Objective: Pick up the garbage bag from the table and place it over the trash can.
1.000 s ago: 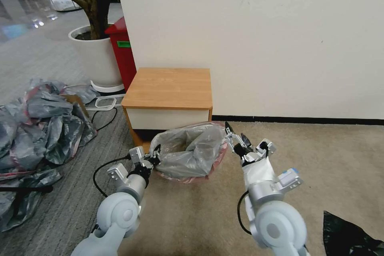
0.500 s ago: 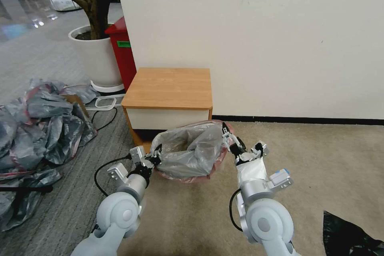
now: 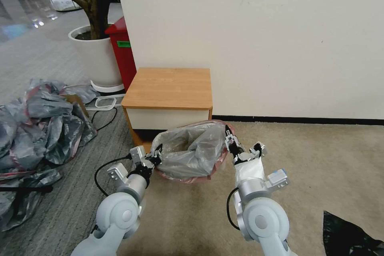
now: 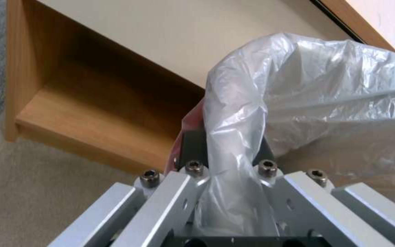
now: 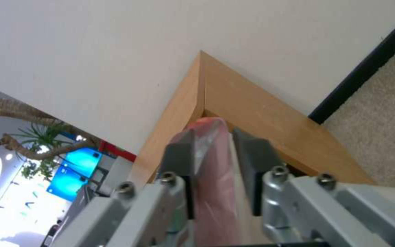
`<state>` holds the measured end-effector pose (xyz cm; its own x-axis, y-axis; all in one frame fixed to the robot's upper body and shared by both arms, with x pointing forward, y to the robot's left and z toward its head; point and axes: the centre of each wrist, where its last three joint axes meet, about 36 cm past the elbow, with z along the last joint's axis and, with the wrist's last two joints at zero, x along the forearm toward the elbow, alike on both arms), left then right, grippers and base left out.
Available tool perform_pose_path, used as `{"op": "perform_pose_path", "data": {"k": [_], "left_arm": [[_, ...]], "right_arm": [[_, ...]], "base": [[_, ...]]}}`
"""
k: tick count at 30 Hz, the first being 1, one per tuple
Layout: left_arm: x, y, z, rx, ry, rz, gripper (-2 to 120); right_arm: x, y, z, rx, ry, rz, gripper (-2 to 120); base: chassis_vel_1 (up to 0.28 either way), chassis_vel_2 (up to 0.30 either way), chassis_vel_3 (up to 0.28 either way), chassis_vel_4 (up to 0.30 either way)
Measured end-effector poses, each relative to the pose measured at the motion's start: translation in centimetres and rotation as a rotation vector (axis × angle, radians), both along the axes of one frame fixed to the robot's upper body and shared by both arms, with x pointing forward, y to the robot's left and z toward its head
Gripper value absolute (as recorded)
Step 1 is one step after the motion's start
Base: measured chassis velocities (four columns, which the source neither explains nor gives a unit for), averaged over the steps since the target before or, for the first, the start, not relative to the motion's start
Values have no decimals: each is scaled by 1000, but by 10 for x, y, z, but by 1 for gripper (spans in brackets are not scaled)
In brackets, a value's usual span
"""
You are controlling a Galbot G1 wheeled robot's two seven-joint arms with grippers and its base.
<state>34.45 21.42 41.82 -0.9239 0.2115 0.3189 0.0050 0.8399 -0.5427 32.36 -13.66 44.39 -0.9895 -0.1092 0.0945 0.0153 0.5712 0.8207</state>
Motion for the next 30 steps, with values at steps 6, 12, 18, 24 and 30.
{"op": "perform_pose_path", "data": {"k": [6,12,18,24,30], "left_arm": [[-1,-1,1,-3,-2,-4,6],[-2,-2,0,-4,-1,-8,6],[-9,-3,1,-12,3,-24,6],[-12,1,3,-14,-1,-29,6],[-11,5,5,-30,-1,-21,6]], "right_arm": [[1,0,-3,0,-7,7,0],[4,-1,-1,-3,-19,8,0],[23,-20,-1,-56,-26,15,0],[31,-38,-7,-111,19,48,0],[20,-47,-10,-134,64,87,0]], "base": [[0,0,0,0],[0,0,0,0],[0,0,0,0],[0,0,0,0],[0,0,0,0]]}}
